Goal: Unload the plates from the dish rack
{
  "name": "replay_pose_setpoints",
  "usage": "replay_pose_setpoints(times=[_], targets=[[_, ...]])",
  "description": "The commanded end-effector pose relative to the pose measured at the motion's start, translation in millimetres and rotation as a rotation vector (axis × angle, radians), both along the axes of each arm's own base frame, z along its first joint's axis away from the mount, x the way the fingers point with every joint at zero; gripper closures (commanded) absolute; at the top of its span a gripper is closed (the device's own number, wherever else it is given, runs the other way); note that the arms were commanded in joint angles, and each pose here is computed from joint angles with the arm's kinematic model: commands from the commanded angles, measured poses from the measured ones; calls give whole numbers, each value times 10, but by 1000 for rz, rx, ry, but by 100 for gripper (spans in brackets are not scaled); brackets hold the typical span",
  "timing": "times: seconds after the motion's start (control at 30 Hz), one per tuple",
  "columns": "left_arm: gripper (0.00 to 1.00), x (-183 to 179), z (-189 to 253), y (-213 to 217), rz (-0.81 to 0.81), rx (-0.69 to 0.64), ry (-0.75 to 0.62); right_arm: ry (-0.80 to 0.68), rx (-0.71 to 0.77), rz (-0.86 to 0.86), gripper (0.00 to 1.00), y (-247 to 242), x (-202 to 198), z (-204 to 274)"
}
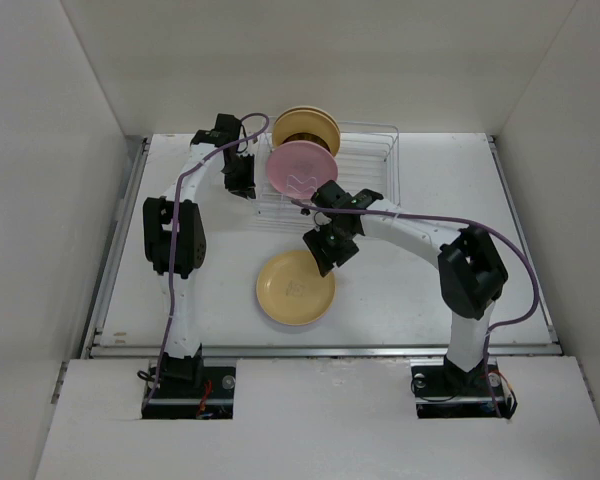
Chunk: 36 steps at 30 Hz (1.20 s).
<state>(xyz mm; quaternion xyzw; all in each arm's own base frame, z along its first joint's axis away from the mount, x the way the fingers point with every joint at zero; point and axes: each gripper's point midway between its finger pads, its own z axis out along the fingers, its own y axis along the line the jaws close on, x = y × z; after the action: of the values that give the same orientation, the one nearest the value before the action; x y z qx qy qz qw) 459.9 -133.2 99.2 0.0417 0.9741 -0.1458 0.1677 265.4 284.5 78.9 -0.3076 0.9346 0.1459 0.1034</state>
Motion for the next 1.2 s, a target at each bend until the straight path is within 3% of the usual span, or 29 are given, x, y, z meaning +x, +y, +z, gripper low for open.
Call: replay_pose_setpoints(times=[0.0,0.1,0.2,0.37,0.47,0.7,0.93,1.03,1.1,1.17], targets=[[100,-400,257,-110,-36,-67,105,-54,-43,-41,37,-76,118,112],[100,-400,257,-110,-36,-67,105,-104,-14,-48,35,-26,212,324],[100,-419,232,-106,-36,-65,114,-238,75,-66,31,76,401,831],[100,-476,225,-136,-25,-86,136,-562,233,-183,29,144,1127,1866],[100,-592,197,-117,27,-144,179,-671,226,-297,29,-9,1671,2109],[100,-853,124,-184,92,-209,228,-763,208,-244,29,114,2360,2017],[100,-709,127,-145,84,-194,218,-736,194,-64,32,295,2398,1678],[100,-705,83,-128,80,-182,222,-740,197,-65,32,322,2441,1604],[100,-700,74,-111,83,-172,219,-728,171,-73,35,328,2511,1402],[100,-696,64,-92,79,-160,214,-752,167,-87,50,344,2602,1433]])
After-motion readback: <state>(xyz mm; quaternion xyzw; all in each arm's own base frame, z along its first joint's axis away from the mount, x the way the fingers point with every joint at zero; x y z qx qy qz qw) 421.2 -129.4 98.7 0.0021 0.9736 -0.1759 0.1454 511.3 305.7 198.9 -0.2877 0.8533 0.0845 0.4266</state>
